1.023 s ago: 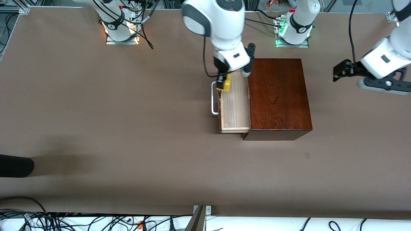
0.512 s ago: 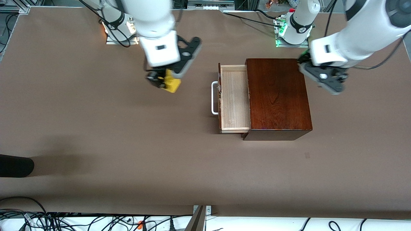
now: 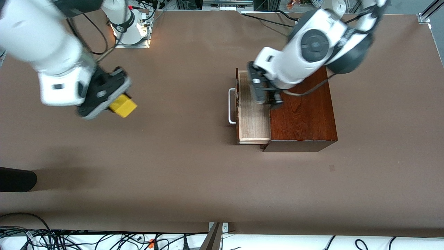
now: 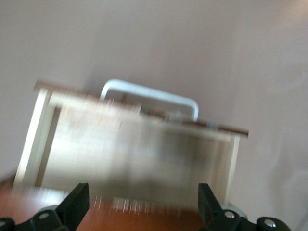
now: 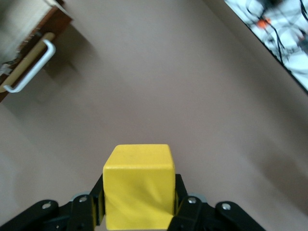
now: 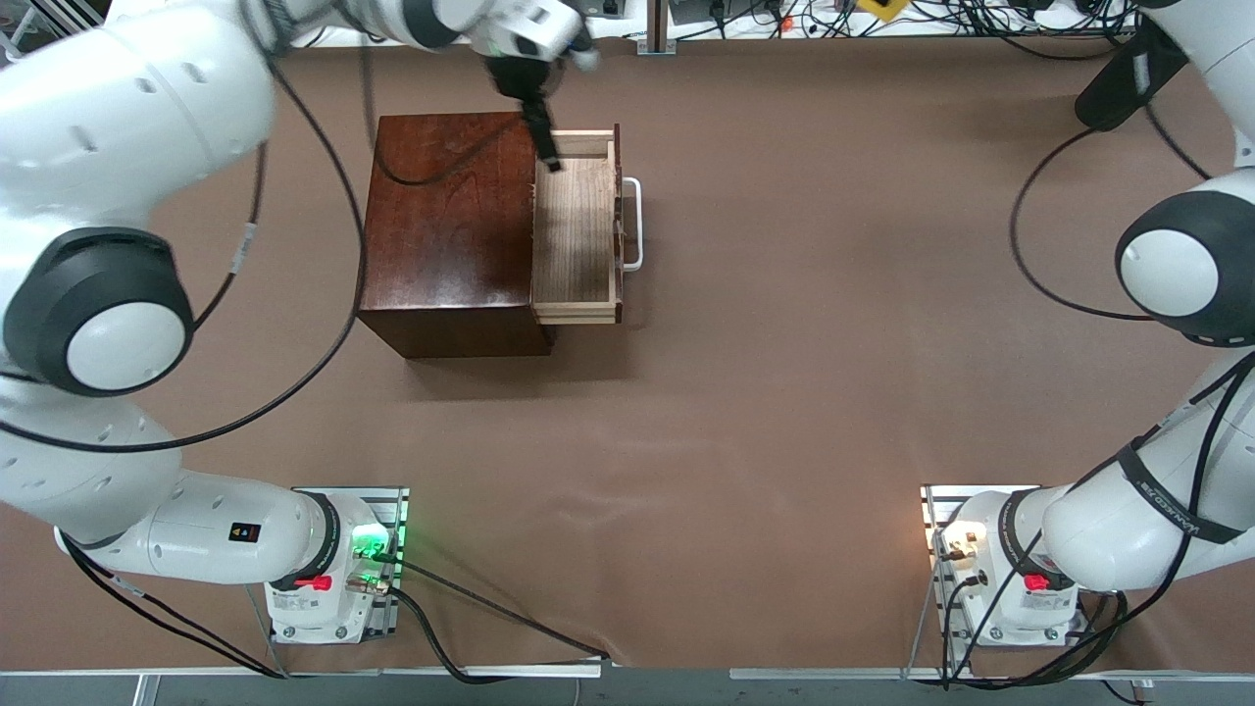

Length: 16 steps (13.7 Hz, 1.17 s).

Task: Open drawer, take yellow block, close drawer
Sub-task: 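Push the drawer shut with the left gripper while the right gripper lowers the cube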

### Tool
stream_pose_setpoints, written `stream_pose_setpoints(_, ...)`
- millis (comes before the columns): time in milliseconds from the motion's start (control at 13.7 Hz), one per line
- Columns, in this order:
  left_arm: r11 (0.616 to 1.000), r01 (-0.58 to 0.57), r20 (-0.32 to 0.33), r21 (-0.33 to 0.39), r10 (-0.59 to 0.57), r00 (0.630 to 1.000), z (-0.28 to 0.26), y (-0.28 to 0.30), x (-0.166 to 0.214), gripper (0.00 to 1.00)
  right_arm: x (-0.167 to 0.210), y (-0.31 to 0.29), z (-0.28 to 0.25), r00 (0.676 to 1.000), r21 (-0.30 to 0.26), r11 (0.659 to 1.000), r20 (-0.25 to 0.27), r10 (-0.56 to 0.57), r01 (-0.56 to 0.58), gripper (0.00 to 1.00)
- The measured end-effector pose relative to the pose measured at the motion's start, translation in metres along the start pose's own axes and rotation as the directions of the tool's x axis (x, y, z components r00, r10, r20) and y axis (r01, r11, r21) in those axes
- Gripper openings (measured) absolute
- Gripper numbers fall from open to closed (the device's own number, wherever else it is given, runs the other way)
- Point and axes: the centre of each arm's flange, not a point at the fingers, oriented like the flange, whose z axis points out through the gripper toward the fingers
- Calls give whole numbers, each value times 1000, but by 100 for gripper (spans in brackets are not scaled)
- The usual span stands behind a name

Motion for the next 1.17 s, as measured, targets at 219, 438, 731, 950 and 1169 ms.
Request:
stream_pose_setpoints(219, 977, -199, 41, 76, 196, 980, 61, 31, 59, 100, -25, 42, 7, 995, 38, 994, 8, 103, -103, 56)
stream_pose_setpoints(438, 943, -315, 67, 105, 310, 948, 117, 56, 93, 100, -44, 72, 10, 978, 45, 977, 17, 207, -207, 56)
stream_pose_setpoints(731, 931, -353, 114, 98, 341, 933, 160, 46, 91, 100, -51, 82, 20, 936, 47, 935, 53, 349, -351, 56)
stream_pose_setpoints(950, 925, -368, 139, 99, 353, 925, 174, 41, 88, 100, -52, 83, 47, 887, 48, 889, 107, 449, -456, 56)
stream_pose_setpoints(1169, 925, -367, 144, 94, 352, 925, 173, 41, 88, 100, -58, 89, 84, 855, 48, 856, 103, 508, -515, 56)
